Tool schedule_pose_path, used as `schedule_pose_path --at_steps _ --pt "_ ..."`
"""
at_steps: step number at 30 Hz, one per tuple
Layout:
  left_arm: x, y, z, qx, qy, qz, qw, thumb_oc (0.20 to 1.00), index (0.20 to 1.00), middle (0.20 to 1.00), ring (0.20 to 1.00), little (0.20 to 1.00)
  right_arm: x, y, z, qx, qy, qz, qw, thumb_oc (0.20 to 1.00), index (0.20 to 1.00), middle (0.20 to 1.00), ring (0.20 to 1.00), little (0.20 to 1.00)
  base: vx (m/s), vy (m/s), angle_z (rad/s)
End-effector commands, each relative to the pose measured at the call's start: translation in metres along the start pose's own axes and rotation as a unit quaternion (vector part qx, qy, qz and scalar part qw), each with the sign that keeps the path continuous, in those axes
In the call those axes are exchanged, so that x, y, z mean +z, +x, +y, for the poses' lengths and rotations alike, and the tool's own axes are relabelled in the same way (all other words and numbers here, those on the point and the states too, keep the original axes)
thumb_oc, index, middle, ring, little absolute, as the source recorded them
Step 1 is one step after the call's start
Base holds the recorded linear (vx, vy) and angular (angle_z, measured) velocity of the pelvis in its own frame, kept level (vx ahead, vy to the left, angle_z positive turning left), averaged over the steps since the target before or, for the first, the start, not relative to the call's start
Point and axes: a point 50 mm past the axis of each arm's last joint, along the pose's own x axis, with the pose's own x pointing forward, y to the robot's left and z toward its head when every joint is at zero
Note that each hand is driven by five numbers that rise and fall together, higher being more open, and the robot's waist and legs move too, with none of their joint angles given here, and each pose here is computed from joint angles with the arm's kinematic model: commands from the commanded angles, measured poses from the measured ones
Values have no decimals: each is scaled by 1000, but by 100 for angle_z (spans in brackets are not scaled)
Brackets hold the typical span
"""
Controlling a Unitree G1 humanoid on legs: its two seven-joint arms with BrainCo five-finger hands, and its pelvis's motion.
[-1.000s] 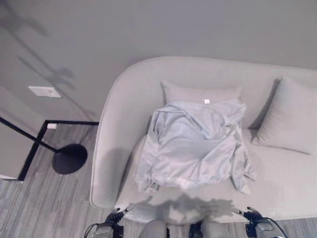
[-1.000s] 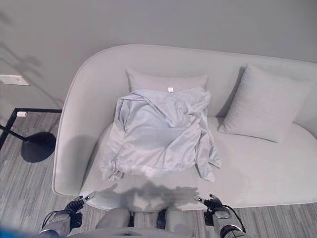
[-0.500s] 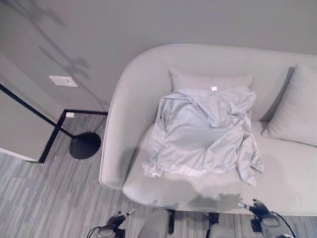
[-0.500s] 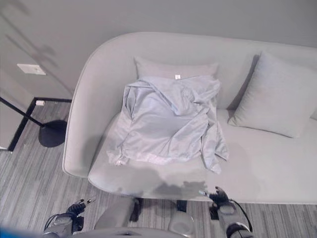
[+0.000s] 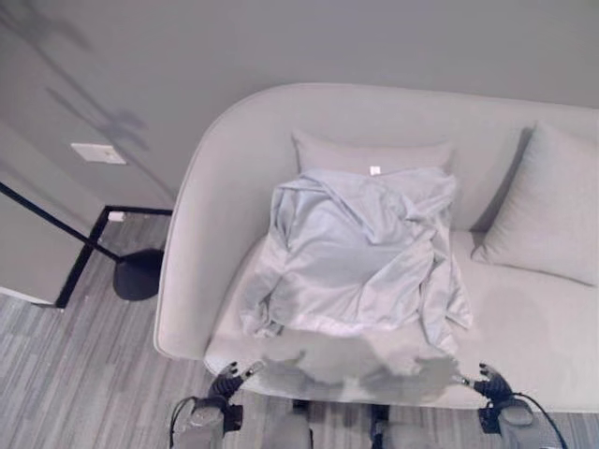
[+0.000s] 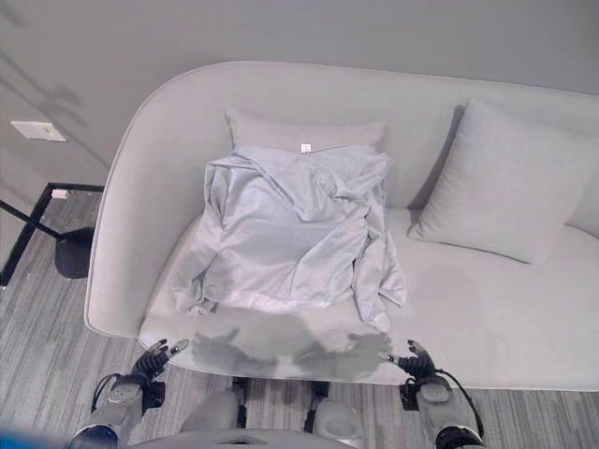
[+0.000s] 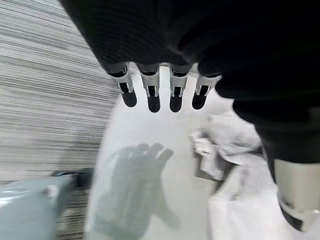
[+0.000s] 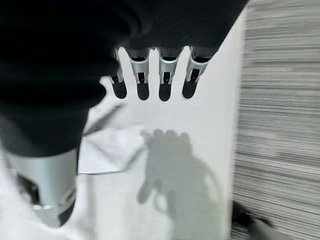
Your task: Hang the clothes on the sofa on the clothes rack.
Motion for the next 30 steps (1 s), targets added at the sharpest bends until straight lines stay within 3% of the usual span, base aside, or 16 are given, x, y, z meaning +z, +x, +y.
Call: schedule_pose_path --at_steps 1,6,12,18,19,22,26,30 --pt "34 9 3 9 8 -57 998 1000 1000 1000 1000 1000 41 4 -30 -49 -44 -90 994 1000 1000 1000 1000 1000 34 -5 -4" --pt "69 11 4 13 26 -118 993 1000 1000 1000 1000 1000 87 4 -40 -68 -50 -171 982 1000 1000 1000 1000 1000 -12 3 0" --pt "146 12 14 37 70 -225 971 1000 1000 1000 1000 1000 168 3 -49 -86 -44 -280 955 1000 1000 1000 1000 1000 -74 12 -3" --pt "245 -4 22 83 103 -343 930 1000 1000 1000 1000 1000 262 -12 -49 -116 -35 -383 916 1000 1000 1000 1000 1000 -59 -4 1" --pt "245 -4 22 83 103 -343 930 1000 1000 1000 1000 1000 262 -12 -49 -116 -35 -383 916 1000 1000 1000 1000 1000 -33 -5 1" --pt "278 -15 28 104 103 -380 913 1000 1000 1000 1000 1000 289 -22 -55 -134 -37 -411 901 1000 1000 1000 1000 1000 -49 -5 4" --pt "370 -59 41 165 126 -466 860 1000 1000 1000 1000 1000 367 -55 -79 -193 -37 -464 864 1000 1000 1000 1000 1000 -64 -14 7" --pt "423 -96 36 192 155 -513 822 1000 1000 1000 1000 1000 408 -83 -96 -232 -42 -486 842 1000 1000 1000 1000 1000 -56 -35 7"
